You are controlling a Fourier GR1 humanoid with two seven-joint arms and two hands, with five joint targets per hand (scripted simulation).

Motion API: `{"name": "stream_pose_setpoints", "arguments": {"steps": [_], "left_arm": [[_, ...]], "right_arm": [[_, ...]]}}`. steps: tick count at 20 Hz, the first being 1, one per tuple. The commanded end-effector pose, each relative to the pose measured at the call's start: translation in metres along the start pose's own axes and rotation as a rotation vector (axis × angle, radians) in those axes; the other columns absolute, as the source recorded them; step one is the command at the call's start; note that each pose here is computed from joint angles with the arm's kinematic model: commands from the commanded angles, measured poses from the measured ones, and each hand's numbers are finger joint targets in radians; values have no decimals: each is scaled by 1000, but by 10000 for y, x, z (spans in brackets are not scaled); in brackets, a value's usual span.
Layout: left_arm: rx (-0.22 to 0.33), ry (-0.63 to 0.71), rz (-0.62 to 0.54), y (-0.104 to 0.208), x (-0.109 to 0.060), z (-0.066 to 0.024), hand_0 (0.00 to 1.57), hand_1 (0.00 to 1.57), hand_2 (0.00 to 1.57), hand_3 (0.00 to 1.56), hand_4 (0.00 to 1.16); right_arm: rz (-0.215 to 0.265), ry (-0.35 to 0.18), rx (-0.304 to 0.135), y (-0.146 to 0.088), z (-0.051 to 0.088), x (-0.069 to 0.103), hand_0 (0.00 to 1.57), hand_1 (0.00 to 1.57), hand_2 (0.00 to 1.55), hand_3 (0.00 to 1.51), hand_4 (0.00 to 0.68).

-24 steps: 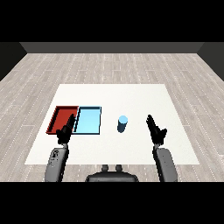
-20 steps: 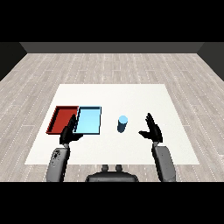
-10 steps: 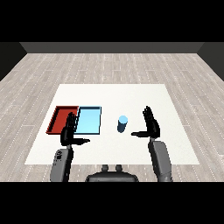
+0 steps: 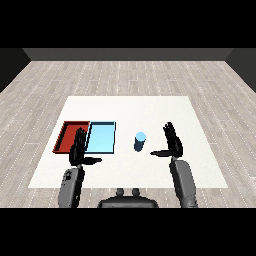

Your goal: Pick the blue can and put it in the blue box

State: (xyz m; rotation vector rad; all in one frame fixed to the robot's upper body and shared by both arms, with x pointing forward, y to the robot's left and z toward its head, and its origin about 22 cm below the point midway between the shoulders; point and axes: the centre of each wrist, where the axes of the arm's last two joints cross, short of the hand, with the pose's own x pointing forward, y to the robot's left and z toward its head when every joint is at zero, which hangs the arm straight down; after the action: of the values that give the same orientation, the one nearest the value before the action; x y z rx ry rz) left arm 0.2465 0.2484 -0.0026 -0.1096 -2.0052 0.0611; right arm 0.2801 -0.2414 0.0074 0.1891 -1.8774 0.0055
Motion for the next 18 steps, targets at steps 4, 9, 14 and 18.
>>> {"name": "stream_pose_setpoints", "arguments": {"steps": [4, 9, 14, 18], "left_arm": [[0, 1, -9, -14, 63, -38, 0, 0, 0, 0, 0], [15, 12, 8, 24, -18, -12, 0, 0, 0, 0, 0], [-3, -18, 5, -93, 86, 144, 0, 0, 0, 0, 0], [29, 1, 2, -140, 144, -28, 0, 0, 0, 0, 0]], "right_arm": [[-48, 28, -24, 138, -117, 144, 0, 0, 0, 0, 0], [-75, 83, -7, -63, -209, -265, 0, 0, 0, 0, 0], [-85, 121, -42, 114, -231, -314, 0, 0, 0, 0, 0], [-83, 144, -46, 237, -122, -495, 0, 0, 0, 0, 0]]}}
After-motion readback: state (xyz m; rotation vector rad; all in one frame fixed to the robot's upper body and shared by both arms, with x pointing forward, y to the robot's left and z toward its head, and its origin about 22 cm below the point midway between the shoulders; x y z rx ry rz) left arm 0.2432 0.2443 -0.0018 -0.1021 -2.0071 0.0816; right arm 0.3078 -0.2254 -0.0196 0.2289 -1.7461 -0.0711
